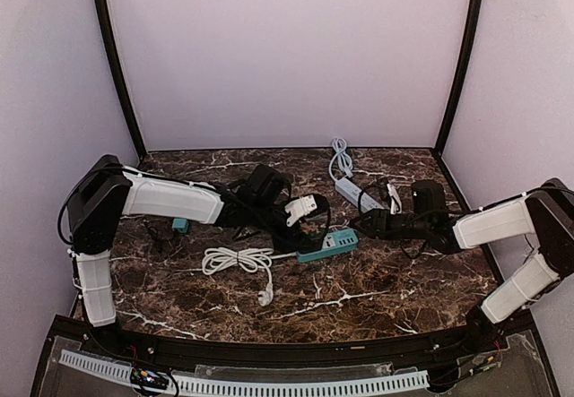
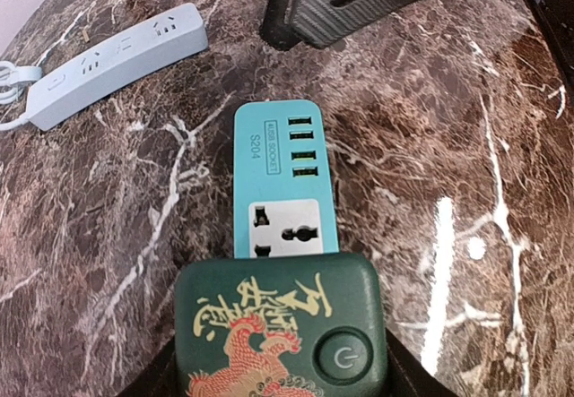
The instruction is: Pull the plug off the socket
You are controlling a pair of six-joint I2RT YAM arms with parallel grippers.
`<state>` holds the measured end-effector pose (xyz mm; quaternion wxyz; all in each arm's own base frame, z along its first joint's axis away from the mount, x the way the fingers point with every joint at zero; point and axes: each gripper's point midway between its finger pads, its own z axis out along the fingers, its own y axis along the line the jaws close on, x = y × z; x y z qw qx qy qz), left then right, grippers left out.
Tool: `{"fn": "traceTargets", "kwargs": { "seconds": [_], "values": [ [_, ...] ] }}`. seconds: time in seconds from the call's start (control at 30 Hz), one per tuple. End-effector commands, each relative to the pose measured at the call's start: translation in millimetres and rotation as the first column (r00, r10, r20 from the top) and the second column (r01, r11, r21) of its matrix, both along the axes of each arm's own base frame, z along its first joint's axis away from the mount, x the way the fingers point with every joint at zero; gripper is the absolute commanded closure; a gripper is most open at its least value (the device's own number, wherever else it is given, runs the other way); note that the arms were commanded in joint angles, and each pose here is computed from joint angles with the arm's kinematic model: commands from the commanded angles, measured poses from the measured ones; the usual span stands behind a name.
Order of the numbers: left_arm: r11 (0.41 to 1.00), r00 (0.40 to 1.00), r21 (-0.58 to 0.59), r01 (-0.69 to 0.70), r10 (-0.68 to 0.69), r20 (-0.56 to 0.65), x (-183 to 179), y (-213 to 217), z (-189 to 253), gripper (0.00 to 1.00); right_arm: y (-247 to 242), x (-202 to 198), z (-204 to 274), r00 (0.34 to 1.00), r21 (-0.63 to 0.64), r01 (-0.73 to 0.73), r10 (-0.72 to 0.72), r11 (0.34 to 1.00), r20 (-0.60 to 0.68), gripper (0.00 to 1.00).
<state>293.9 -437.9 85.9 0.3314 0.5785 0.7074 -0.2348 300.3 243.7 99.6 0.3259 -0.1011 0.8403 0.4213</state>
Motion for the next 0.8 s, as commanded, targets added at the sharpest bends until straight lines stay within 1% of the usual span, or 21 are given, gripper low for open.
{"fn": "traceTargets", "kwargs": {
  "seconds": [0.0, 0.17, 0.37, 0.53, 0.67, 0.77],
  "values": [
    [0.998, 1.000, -0.056, 0.005, -0.004, 0.024, -21, 10, 35, 0.70, 24, -14, 13, 0.997, 0.125, -0.077, 0.079, 0.989, -0.010, 0.51],
    [0.997, 0.999, -0.071, -0.007, 0.009, 0.035, -33, 14, 31, 0.71, 50, -33, 12, 0.988, 0.189, -0.132, 0.144, 0.973, -0.052, 0.66],
    [0.998, 0.999, -0.065, -0.022, 0.024, 0.026, -43, 14, 16, 0.71, 65, -46, -2, 0.975, 0.253, -0.145, 0.182, 0.956, -0.128, 0.73],
    [0.998, 0.999, -0.058, -0.031, 0.033, 0.038, -41, 16, 12, 0.71, 71, -56, -14, 0.962, 0.288, -0.153, 0.210, 0.945, -0.177, 0.84],
    [0.998, 0.999, -0.057, -0.030, 0.033, 0.043, -41, 16, 12, 0.72, 78, -58, -24, 0.956, 0.278, -0.158, 0.217, 0.948, -0.199, 0.84],
    [0.998, 0.998, -0.062, -0.028, 0.031, 0.047, -41, 15, 14, 0.72, 80, -55, -28, 0.955, 0.267, -0.153, 0.211, 0.952, -0.207, 0.76]
  ]
}}
